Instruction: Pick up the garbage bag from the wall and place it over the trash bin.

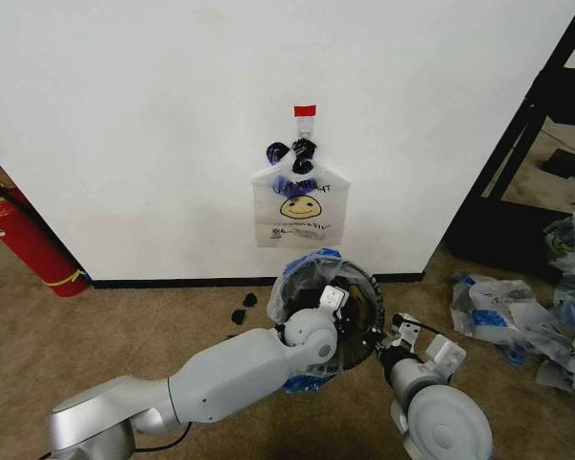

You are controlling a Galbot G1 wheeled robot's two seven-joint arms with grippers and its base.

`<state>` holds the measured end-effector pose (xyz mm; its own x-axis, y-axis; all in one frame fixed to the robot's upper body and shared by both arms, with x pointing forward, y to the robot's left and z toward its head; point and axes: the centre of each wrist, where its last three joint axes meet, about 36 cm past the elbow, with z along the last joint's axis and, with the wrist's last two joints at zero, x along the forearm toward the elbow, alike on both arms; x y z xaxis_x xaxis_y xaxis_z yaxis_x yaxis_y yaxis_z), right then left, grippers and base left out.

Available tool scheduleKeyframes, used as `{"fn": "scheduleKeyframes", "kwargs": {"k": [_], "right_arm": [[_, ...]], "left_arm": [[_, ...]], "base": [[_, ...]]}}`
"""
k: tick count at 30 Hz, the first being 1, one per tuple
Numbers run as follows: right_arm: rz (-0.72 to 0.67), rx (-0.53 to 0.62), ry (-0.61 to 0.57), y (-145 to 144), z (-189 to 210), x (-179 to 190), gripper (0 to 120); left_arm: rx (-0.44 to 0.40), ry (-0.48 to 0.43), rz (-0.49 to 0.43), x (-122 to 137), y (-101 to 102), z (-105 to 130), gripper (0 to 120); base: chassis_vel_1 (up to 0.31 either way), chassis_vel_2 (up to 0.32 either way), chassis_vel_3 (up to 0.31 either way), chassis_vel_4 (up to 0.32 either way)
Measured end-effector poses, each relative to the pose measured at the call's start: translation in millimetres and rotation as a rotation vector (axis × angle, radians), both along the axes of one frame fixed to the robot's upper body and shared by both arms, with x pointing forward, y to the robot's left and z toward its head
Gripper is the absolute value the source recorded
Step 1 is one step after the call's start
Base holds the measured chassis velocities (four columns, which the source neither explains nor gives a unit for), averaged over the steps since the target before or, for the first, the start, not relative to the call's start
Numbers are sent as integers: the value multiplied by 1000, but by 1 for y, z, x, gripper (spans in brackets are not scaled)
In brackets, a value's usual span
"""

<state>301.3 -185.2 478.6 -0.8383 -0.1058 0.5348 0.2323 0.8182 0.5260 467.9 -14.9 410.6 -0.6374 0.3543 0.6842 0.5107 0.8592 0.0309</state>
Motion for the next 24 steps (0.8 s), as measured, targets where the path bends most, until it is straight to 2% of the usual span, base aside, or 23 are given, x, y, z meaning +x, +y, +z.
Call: {"fn": "scheduleKeyframes", "kwargs": {"k": [14,21,24], "right_arm": [[53,12,-4,7,0,-3,0],[-9,-15,22,4,-18,12,0],[-29,-26,36,0,-26,18,0]], "left_arm": [[15,-6,34,3,15,-7,0],[-7,-49,-5,-14,27,12,0],[-8,-95,-41,-26,40,23,0]], "base": [[0,0,0,0],[0,0,0,0],[0,0,0,0]]}}
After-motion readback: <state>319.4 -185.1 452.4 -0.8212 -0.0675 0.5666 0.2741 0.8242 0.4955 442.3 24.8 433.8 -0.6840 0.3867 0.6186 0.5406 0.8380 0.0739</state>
